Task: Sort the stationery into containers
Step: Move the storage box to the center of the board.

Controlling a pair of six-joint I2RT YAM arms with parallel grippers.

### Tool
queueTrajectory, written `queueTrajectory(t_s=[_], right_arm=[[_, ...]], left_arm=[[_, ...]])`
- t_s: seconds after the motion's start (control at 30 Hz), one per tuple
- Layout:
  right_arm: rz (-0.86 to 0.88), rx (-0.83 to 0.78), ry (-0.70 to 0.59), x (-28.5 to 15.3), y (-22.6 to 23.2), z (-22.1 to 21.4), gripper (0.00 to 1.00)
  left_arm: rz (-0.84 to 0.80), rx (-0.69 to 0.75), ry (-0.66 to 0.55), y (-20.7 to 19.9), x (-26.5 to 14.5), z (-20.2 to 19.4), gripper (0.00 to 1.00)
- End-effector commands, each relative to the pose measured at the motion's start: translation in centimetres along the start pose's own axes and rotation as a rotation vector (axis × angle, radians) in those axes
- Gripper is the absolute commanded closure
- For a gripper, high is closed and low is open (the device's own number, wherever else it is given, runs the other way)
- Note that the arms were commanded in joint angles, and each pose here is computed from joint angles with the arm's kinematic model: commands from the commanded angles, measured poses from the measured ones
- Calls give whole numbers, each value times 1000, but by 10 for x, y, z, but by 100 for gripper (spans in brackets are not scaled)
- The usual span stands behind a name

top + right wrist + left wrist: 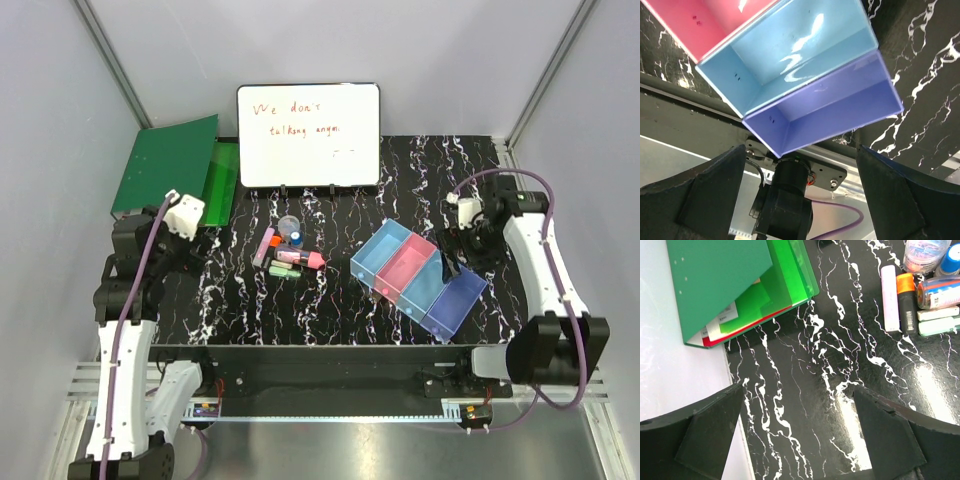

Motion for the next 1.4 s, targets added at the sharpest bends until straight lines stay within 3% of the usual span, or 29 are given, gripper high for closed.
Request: queueTrajectory(t_s=[0.0,0.13,0.3,0.43,0.63,1.37], right_arm=[[54,47,91,-4,4,10,0],[54,91,131,1,2,20,2],[-4,103,230,20,-7,-2,3],[-23,106,232,32,-11,-4,4],[-10,129,316,61,-17,-7,10],[-95,123,188,108,-47,57,13]], left_arm=[[15,25,-64,11,-5,19,1],[8,47,-59,10,-4,17,1],[4,81,-51,11,-1,15,1],[-9,97,-58,11,2,17,1],[-10,102,-63,14,2,21,1],[-13,83,-78,11,-1,22,1]])
Point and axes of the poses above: each gripper's point midway between its finger pads, its own x axis out along the fingers, its own y axis along the line the jaws close on, z = x × y, the point moved 6 cm from there along -x, back along the fingers, and after that the axes turned 8 degrees about x, right-handed, at the moved point
